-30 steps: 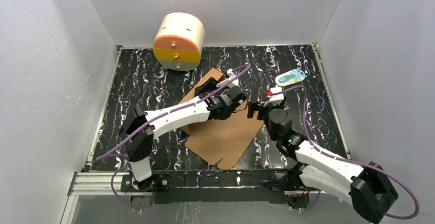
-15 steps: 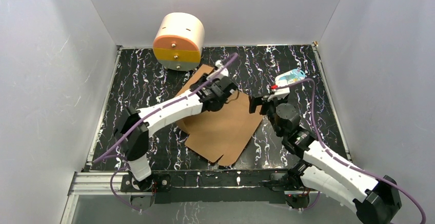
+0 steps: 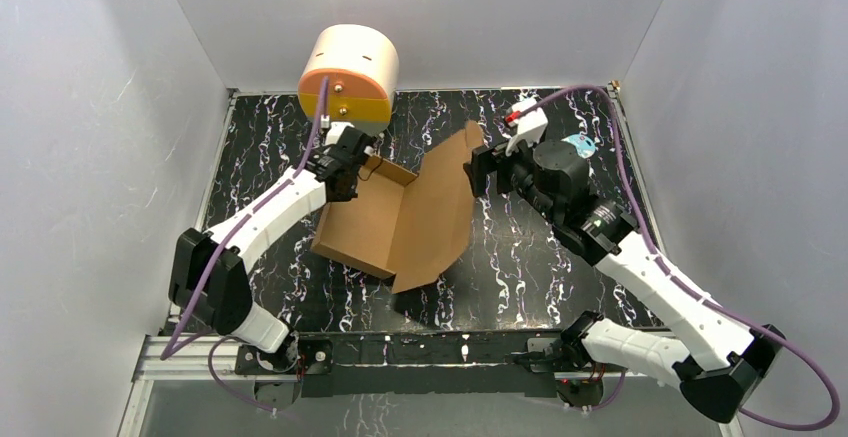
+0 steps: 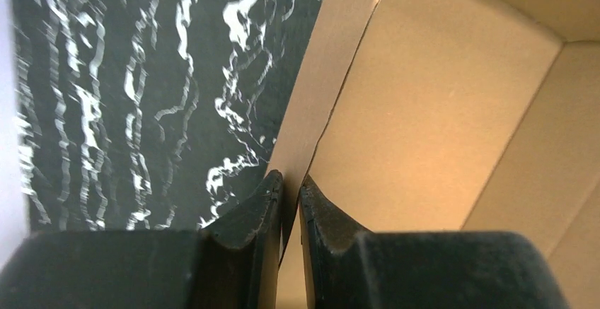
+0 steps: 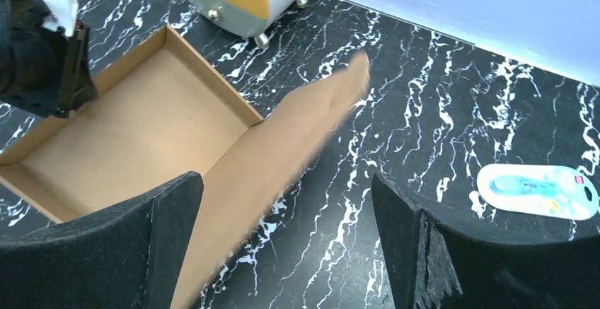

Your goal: Fold the paper box

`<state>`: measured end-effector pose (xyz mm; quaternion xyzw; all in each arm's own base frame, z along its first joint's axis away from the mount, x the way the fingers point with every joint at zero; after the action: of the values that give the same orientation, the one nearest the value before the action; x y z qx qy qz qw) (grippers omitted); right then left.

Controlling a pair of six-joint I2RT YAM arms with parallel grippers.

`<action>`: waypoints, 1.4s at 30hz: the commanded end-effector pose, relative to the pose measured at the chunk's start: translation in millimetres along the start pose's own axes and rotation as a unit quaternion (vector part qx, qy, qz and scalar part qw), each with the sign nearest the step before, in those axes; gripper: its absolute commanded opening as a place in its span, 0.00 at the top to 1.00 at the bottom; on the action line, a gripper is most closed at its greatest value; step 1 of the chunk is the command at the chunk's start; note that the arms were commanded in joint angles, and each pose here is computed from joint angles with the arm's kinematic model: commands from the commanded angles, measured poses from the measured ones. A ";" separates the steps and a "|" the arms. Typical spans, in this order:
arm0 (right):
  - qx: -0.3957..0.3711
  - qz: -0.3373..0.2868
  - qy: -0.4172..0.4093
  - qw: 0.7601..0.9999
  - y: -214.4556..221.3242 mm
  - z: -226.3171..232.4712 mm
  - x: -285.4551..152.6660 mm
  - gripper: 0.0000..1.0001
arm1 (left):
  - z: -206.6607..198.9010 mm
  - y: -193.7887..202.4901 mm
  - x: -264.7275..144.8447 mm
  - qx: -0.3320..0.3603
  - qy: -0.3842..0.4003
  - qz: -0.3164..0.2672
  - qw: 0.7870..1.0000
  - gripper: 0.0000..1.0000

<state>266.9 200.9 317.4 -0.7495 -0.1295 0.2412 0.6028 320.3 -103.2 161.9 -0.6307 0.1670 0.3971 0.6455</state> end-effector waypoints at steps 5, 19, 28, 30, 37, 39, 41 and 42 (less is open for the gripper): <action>-0.033 0.030 -0.085 0.995 -28.2 21.3 2.0 0.01 | 3.0 56.8 28.3 -0.175 0.081 0.108 0.975 0.88; -0.034 0.067 -0.170 0.983 -38.1 52.3 24.9 0.01 | 0.1 52.9 13.3 -0.265 0.149 0.072 0.950 0.73; -0.016 0.079 -0.176 0.981 -16.1 61.7 36.5 0.02 | 14.3 14.3 -30.7 -0.293 0.219 0.024 0.930 0.52; -0.009 0.081 -0.174 0.981 -16.9 61.9 38.8 0.02 | 14.6 14.3 -31.4 -0.293 0.221 0.026 0.930 0.48; -0.032 0.068 -0.206 0.976 -52.1 93.8 39.7 0.03 | 19.7 56.2 -3.9 -0.319 0.209 0.072 0.922 0.44; -0.042 0.067 -0.211 0.974 -57.2 107.0 41.5 0.03 | 17.2 66.0 0.1 -0.324 0.216 0.086 0.917 0.43; -0.054 0.065 -0.206 0.975 -62.3 117.9 44.9 0.03 | 9.8 78.8 2.0 -0.326 0.231 0.109 0.910 0.43; -0.059 0.065 -0.205 0.975 -65.2 123.2 46.9 0.03 | 5.8 84.5 2.7 -0.326 0.239 0.120 0.907 0.43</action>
<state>252.5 325.6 324.2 -0.7130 -0.1949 0.4485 0.5025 264.2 -87.7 107.3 -0.8452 0.2101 0.3604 0.3341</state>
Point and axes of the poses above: each gripper's point midway between its finger pads, its own x axis out along the fingers, its own z axis along the line the jaws close on, y = z × x, the point moved 1 cm from there along -x, back along the fingers, and after that the axes turned 12 degrees about -x, right-handed, at the moved point
